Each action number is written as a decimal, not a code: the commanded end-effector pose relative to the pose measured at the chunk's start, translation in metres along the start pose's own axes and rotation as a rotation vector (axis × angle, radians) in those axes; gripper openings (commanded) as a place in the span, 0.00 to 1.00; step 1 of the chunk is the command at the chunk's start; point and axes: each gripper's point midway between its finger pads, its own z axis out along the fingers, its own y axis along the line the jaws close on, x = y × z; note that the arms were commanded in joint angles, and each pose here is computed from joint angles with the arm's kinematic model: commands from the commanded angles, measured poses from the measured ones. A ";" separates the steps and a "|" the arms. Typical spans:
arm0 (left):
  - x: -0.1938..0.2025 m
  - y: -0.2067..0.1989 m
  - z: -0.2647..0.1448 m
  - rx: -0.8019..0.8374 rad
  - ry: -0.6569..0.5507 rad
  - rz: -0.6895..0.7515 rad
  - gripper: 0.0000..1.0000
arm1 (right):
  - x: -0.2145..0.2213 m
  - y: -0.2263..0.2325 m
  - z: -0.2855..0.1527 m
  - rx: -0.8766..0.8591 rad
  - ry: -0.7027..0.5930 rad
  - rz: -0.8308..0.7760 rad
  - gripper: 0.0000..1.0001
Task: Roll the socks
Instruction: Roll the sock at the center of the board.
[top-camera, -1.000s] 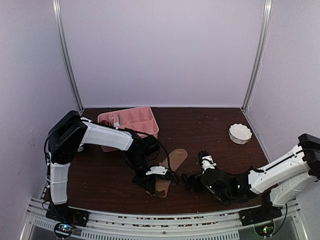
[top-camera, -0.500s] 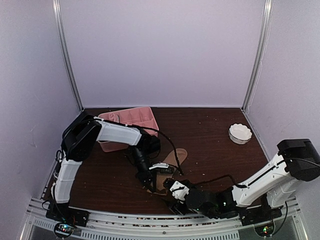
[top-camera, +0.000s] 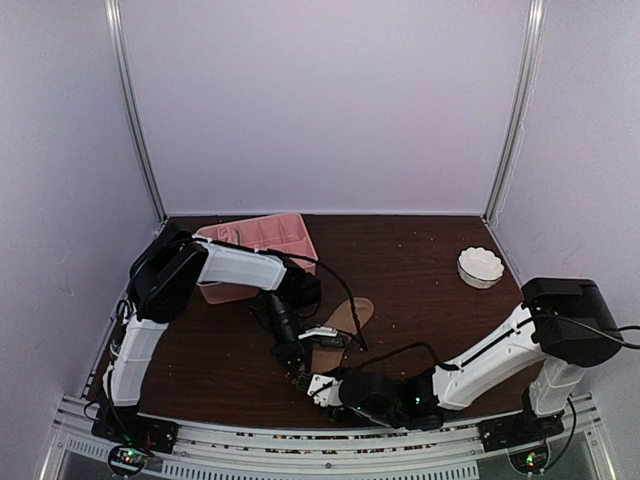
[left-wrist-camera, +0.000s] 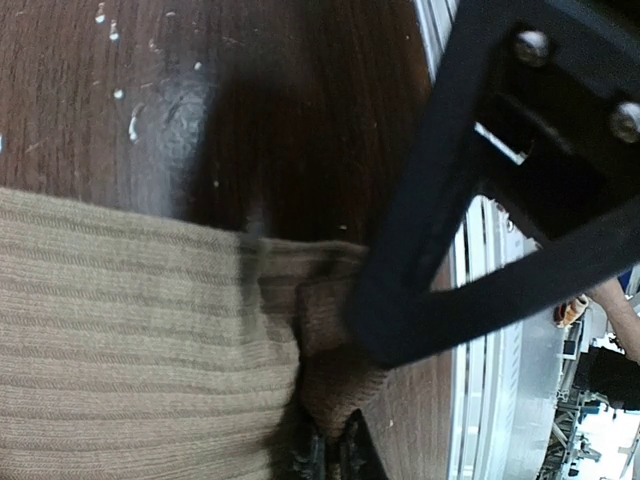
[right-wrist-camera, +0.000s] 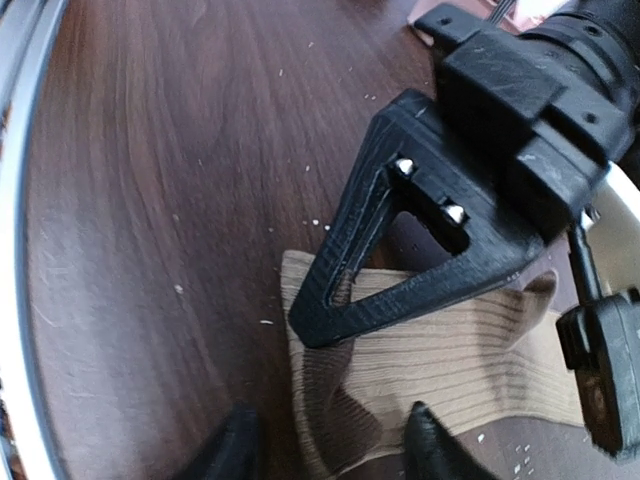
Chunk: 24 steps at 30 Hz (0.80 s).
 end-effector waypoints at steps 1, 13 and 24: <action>0.007 0.006 0.001 -0.003 0.036 -0.016 0.00 | 0.013 0.004 0.012 -0.050 0.066 -0.054 0.40; 0.005 0.007 -0.002 -0.013 0.032 -0.002 0.16 | 0.055 0.015 0.024 -0.081 0.198 0.032 0.14; -0.006 0.005 -0.048 -0.187 -0.086 0.081 0.49 | 0.092 0.026 0.026 -0.178 0.291 0.327 0.00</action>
